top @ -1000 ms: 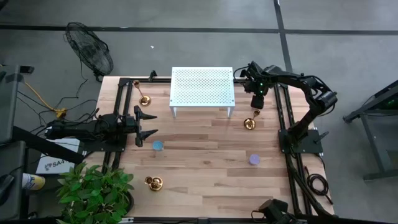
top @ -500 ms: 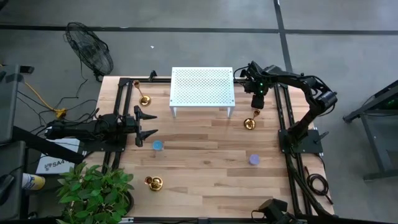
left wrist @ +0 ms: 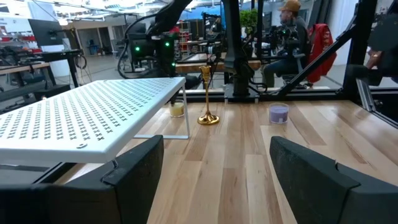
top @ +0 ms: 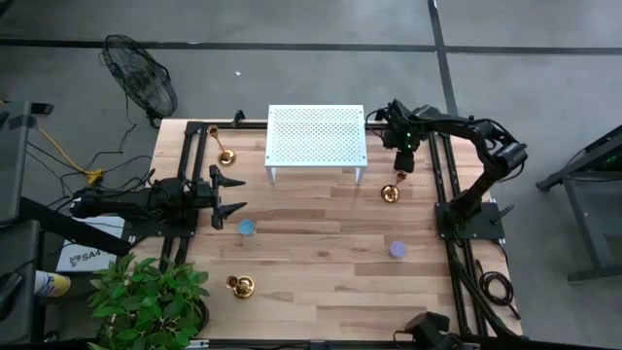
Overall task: Pick & Place candle stick holders
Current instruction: Put the yellow scented candle on the shelf
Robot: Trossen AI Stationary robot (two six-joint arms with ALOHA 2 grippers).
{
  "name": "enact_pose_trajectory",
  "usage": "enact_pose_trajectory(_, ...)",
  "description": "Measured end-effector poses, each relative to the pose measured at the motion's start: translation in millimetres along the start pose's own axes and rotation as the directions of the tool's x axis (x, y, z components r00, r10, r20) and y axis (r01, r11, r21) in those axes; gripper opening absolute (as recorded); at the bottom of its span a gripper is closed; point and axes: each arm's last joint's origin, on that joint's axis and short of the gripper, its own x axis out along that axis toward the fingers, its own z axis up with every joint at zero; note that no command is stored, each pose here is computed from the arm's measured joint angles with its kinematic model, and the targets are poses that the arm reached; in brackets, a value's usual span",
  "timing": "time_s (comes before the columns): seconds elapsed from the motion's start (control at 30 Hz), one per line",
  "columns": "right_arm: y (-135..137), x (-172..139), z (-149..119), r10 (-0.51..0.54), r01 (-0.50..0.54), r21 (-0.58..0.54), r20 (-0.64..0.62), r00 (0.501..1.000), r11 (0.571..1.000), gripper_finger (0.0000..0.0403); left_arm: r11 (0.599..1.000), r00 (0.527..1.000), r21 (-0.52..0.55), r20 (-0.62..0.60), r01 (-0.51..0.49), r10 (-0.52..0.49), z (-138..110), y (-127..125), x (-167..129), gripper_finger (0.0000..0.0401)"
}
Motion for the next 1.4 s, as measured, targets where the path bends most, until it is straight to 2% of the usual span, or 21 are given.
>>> enact_pose_trajectory(0.23,-2.1,-0.8,1.7,-0.022,0.022,0.008,0.007,1.000,1.000,0.0127,1.000,1.000,0.000,0.000,0.000,0.000,-0.1,0.0,0.0,0.0289)
enact_pose_trajectory(0.77,-5.8,-6.8,5.1,-0.033,0.032,0.012,0.013,0.999,0.999,0.0077,1.000,1.000,0.000,0.000,0.000,0.000,-0.1,0.0,0.0,0.0289)
enact_pose_trajectory(1.4,-5.8,-7.1,4.9,-0.033,0.033,0.019,0.008,0.999,0.999,0.0073,1.000,1.000,0.000,0.000,0.000,0.000,0.0,0.0,0.0,0.0289)
